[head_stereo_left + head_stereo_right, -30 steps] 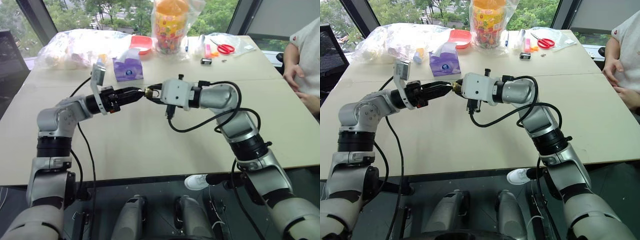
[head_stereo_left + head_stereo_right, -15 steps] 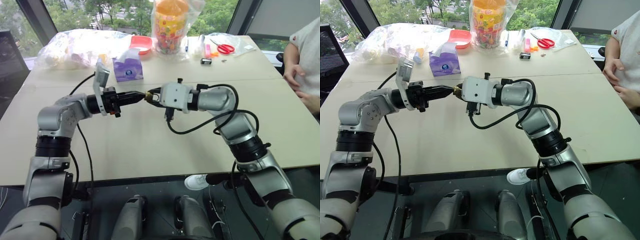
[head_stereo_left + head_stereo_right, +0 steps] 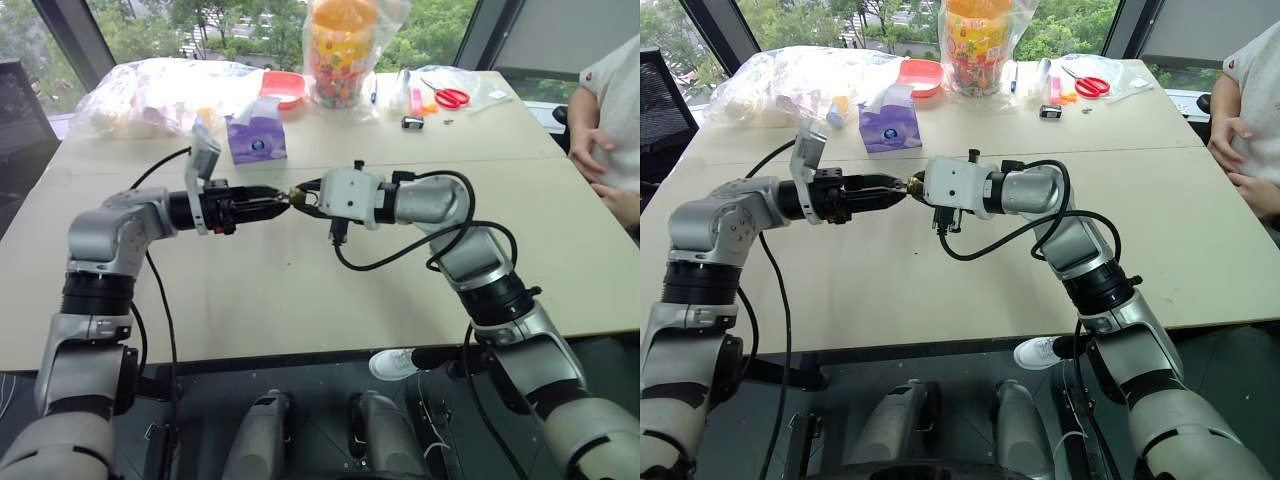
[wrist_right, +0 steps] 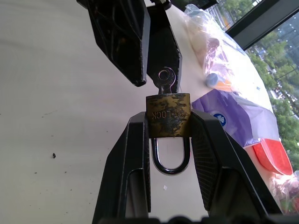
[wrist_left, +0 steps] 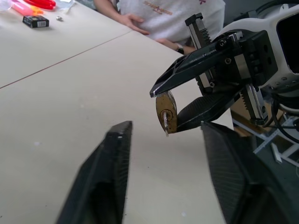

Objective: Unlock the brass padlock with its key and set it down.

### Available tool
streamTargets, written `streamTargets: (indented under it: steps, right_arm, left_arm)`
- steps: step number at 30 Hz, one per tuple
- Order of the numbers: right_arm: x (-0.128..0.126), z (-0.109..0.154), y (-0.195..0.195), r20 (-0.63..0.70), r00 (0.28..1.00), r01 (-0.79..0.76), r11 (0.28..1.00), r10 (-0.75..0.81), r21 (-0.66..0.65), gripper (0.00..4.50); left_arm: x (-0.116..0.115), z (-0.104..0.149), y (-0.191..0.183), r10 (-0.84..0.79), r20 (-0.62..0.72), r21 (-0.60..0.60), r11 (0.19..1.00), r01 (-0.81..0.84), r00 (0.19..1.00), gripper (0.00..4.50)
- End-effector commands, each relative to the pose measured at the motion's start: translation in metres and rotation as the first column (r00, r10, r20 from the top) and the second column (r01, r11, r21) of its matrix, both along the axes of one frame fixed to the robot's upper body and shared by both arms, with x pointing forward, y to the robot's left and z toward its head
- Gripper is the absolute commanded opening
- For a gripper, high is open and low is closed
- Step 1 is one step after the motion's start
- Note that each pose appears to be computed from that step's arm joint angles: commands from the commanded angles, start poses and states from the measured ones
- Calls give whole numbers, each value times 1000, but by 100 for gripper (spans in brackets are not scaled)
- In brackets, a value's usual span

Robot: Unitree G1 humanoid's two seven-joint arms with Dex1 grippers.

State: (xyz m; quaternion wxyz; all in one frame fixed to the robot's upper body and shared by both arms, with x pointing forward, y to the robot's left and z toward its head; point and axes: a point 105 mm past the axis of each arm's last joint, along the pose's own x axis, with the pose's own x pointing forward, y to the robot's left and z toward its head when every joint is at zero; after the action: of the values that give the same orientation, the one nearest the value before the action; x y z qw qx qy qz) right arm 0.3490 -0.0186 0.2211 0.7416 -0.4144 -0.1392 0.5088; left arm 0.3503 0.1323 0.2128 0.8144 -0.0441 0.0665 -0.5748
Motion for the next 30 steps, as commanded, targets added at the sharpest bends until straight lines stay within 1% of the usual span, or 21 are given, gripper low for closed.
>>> streamTargets:
  steps: [1, 7, 11, 14, 16, 23, 25, 26, 27, 29, 30]
  right_arm:
    - [-7, 24, 3, 73, 997, -29, 999, 26, 42, 68]
    - [-6, 23, 3, 71, 997, -28, 999, 25, 41, 68]
    - [-6, 23, 2, 73, 997, -25, 999, 23, 39, 68]
    - [-6, 23, 3, 72, 997, -24, 999, 21, 41, 68]
    - [-5, 23, 3, 72, 997, -25, 999, 22, 42, 68]
    - [-6, 23, 3, 72, 997, -28, 999, 25, 40, 68]
    - [-6, 23, 3, 72, 997, -28, 999, 25, 39, 68]
    - [-6, 23, 4, 72, 997, -28, 999, 26, 38, 68]
    - [-6, 22, 4, 72, 997, -29, 999, 26, 38, 68]
    - [-6, 22, 4, 72, 997, -29, 999, 26, 38, 68]
    - [-6, 22, 4, 72, 997, -28, 999, 26, 37, 68]
  left_arm:
    - [0, 13, 0, 13, 101, 15, 1000, -15, 995, 390]
    - [1, 19, 0, 15, 101, -10, 1000, -14, 995, 390]
    - [-1, 17, 4, 15, 76, -19, 1000, -14, 997, 390]
    - [1, 14, 7, 29, 61, -22, 999, -27, 998, 313]
    - [2, 14, 8, 35, 59, -24, 999, -34, 998, 229]
    - [2, 14, 6, 29, 57, -31, 999, -27, 998, 229]
    - [1, 14, 6, 24, 54, -37, 999, -22, 998, 177]
    - [0, 14, 6, 13, 49, -40, 999, -11, 999, 142]
    - [-1, 14, 5, 6, 47, -39, 999, -4, 999, 106]
    - [-2, 13, 4, 3, 47, -33, 999, -2, 999, 15]
    - [-2, 12, 4, 4, 48, -25, 1000, -3, 999, 5]
